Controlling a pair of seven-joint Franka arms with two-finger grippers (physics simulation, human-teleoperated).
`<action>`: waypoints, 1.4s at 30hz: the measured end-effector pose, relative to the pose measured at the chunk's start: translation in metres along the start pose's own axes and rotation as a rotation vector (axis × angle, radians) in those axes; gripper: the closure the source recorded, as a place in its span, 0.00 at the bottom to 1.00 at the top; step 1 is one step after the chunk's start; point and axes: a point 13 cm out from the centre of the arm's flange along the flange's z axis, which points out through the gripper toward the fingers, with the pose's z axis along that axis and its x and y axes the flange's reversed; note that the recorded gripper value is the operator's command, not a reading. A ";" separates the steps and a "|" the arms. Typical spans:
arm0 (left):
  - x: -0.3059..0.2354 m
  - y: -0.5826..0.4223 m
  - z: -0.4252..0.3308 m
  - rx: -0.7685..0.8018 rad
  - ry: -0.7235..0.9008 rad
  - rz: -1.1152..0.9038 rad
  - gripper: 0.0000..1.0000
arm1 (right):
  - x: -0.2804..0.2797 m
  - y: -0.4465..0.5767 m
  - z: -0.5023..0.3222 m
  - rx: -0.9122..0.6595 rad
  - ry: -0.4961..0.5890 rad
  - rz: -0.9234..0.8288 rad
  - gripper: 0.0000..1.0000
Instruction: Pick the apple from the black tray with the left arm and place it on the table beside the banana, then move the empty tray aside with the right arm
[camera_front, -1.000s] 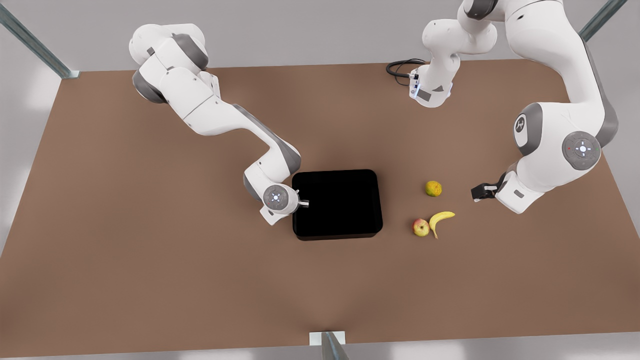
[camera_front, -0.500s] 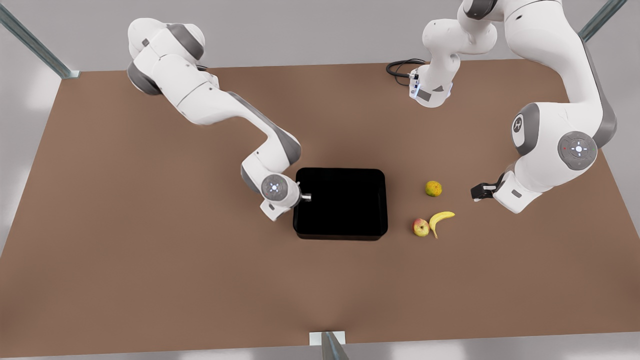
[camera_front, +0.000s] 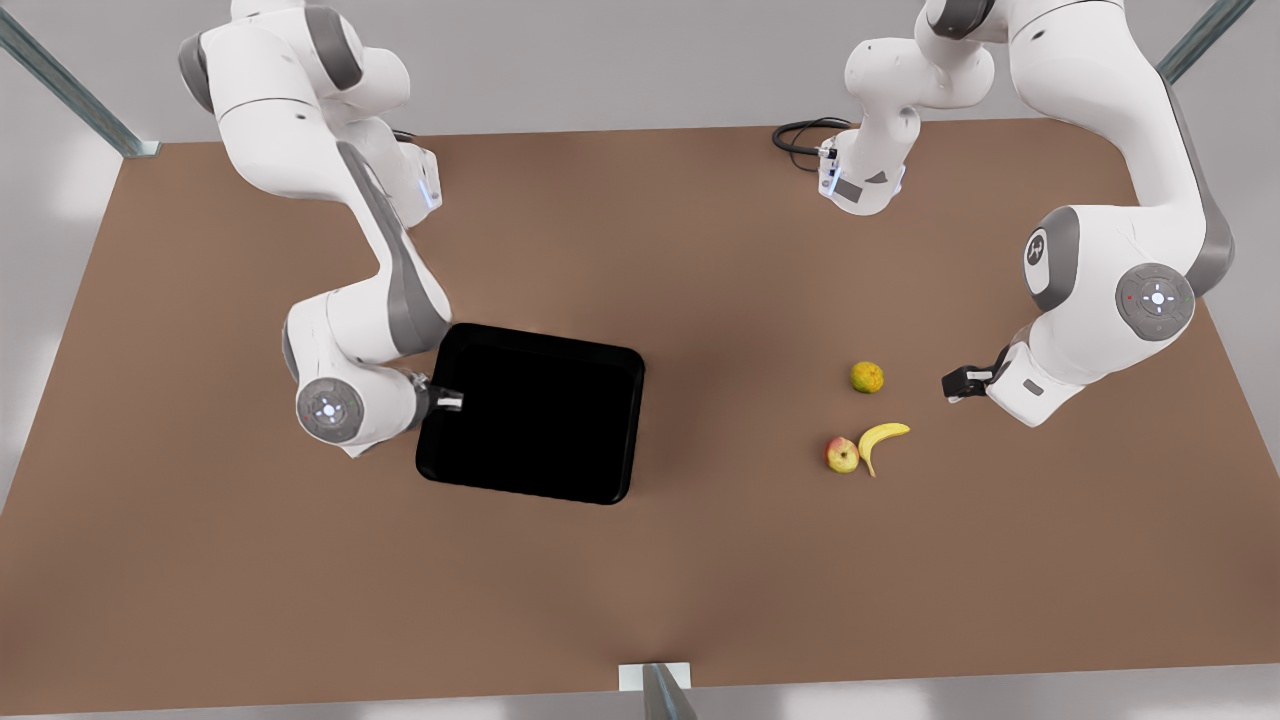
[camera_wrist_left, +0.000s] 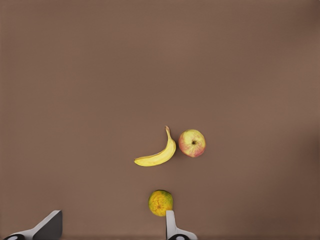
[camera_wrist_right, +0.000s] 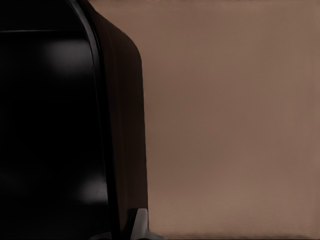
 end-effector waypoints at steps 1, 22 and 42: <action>0.000 0.000 0.000 0.000 0.000 0.000 0.00 | -0.004 -0.020 -0.006 0.005 0.009 0.001 0.88; 0.000 0.000 0.001 -0.001 0.001 0.003 0.00 | -0.058 -0.294 0.020 0.107 0.183 -0.200 0.88; -0.001 0.002 -0.002 -0.007 -0.005 0.003 0.00 | 0.013 -0.098 -0.175 0.031 -0.203 -0.791 0.00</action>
